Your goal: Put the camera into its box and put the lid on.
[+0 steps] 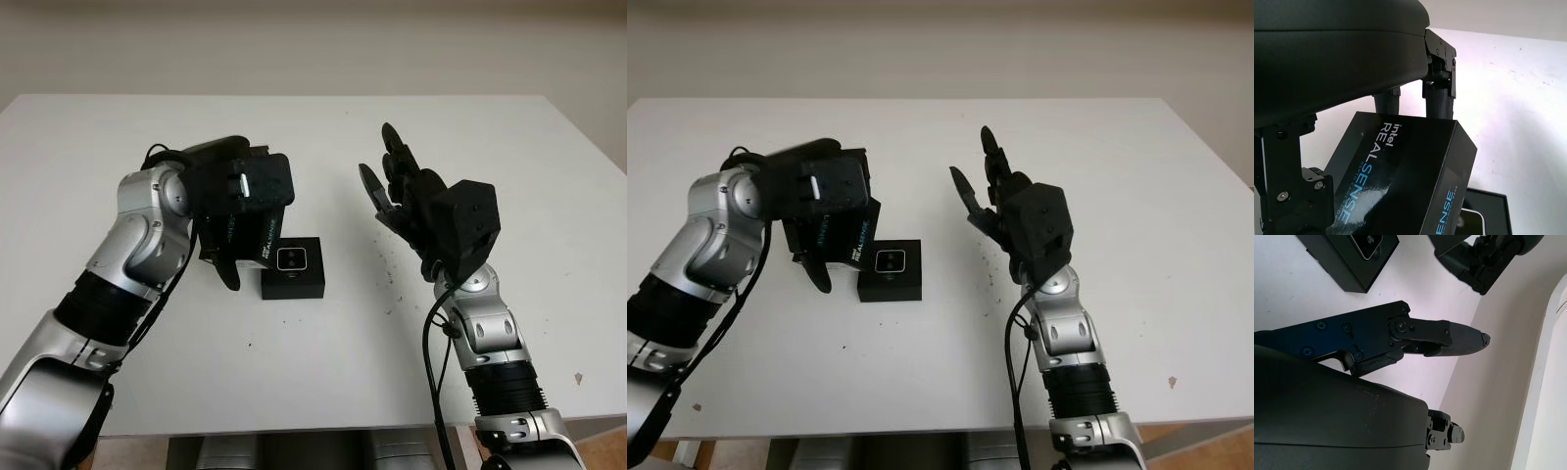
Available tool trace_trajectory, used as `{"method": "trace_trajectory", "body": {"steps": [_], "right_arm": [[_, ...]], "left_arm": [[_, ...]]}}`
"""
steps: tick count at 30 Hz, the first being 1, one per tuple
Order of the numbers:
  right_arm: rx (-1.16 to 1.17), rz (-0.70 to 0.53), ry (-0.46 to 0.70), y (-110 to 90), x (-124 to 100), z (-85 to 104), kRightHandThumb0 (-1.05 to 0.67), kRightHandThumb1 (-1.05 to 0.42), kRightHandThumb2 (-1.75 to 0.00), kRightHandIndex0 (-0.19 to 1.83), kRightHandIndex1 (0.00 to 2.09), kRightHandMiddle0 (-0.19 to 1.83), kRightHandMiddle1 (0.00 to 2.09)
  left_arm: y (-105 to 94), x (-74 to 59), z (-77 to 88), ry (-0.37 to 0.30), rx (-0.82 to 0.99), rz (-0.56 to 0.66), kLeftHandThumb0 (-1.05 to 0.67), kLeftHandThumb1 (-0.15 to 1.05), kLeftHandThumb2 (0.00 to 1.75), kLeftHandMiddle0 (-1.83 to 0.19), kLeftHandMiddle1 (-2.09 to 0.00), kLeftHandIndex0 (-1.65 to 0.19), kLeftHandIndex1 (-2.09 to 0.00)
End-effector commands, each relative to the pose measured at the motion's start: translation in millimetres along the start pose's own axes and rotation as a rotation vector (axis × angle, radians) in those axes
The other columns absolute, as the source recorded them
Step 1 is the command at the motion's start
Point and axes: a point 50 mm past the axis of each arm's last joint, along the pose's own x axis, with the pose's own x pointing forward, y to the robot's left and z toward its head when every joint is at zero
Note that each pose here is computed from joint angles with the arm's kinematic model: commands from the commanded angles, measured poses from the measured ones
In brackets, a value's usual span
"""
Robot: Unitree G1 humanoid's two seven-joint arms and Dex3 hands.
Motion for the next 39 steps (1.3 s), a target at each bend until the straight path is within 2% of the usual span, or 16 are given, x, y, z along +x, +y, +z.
{"method": "trace_trajectory", "body": {"steps": [1,5,7,9,12,15,18,23,26,32,35,38,39], "right_arm": [[-0.008,-0.004,-0.022,1.4,1.5,3.2,-0.72,-1.05,-0.45,-0.07,0.06,-0.03,0.07],[-0.007,-0.008,-0.023,2.6,1.4,3.3,-0.73,-1.05,-0.45,-0.07,0.06,-0.03,0.06],[-0.005,-0.008,-0.023,3.2,1.1,3.5,-0.73,-1.05,-0.45,-0.06,0.06,-0.03,0.06],[0.002,-0.008,-0.025,3.3,0.7,3.0,-0.73,-1.05,-0.45,-0.07,0.06,-0.03,0.06],[0.006,-0.007,-0.028,3.8,0.5,2.4,-0.73,-1.05,-0.45,-0.07,0.06,-0.03,0.06],[0.008,-0.005,-0.029,3.9,0.3,1.6,-0.73,-1.05,-0.45,-0.07,0.05,-0.03,0.06],[0.007,-0.006,-0.028,3.8,-0.2,1.1,-0.73,-1.05,-0.45,-0.07,0.05,-0.04,0.06],[0.016,-0.007,-0.028,3.7,-1.0,0.2,-0.73,-1.05,-0.45,-0.07,0.05,-0.03,0.06],[0.021,-0.005,-0.028,4.0,-1.4,0.1,-0.72,-1.05,-0.45,-0.07,0.05,-0.03,0.05],[0.022,0.005,-0.028,5.1,-2.0,-0.4,-0.7,-1.05,-0.44,-0.06,0.06,-0.04,0.05],[0.02,0.005,-0.027,5.5,-2.1,-0.5,-0.7,-1.05,-0.44,-0.06,0.06,-0.04,0.05],[0.017,0.004,-0.027,5.5,-1.9,-1.2,-0.7,-1.05,-0.44,-0.06,0.06,-0.03,0.06],[0.017,0.005,-0.026,5.4,-1.8,-1.5,-0.7,-1.05,-0.44,-0.06,0.06,-0.03,0.06]], "left_arm": [[4.3,-0.1,8.1,-0.015,0.012,0.002,-0.3,1.05,0.39,-0.19,-1.99,-0.08,-1.84],[2.5,1.7,8.4,-0.017,-0.016,-0.037,-0.3,1.05,0.39,-0.2,-1.76,-0.17,-1.79],[1.9,2.3,8.7,-0.018,-0.034,-0.053,-0.3,1.05,0.39,-0.19,-1.8,-0.16,-1.82],[1.8,2.8,10.0,-0.006,-0.064,-0.067,-0.3,1.05,0.38,-0.22,-1.98,-0.11,-1.88],[1.3,3.5,12.2,0.003,-0.082,-0.077,-0.29,1.05,0.38,-0.28,-2.08,-0.08,-1.93],[-0.7,4.6,14.1,-0.002,-0.061,-0.079,-0.29,1.05,0.38,-0.26,-2.07,-0.1,-1.98],[-3.7,6.7,14.6,-0.011,-0.049,-0.076,-0.29,1.05,0.39,-0.12,-1.98,-0.07,-1.88],[-7.9,10.5,14.5,-0.007,-0.067,-0.057,-0.28,1.05,0.37,-0.02,-1.93,0.04,-1.79],[-10.2,13.7,13.4,-0.01,-0.09,-0.047,-0.27,1.05,0.37,0.0,-1.93,0.09,-1.79],[-13.5,17.2,13.9,-0.012,-0.09,-0.028,-0.28,1.05,0.38,-0.05,-1.83,0.04,-1.82],[-15.4,17.3,13.2,-0.015,-0.102,-0.021,-0.28,1.05,0.38,-0.05,-1.85,0.02,-1.82],[-17.2,17.5,12.6,0.009,-0.141,-0.018,-0.27,1.05,0.37,0.0,-1.95,0.13,-1.81],[-17.9,17.7,12.1,0.02,-0.165,-0.024,-0.27,1.05,0.39,0.01,-2.02,0.17,-1.62]]}}
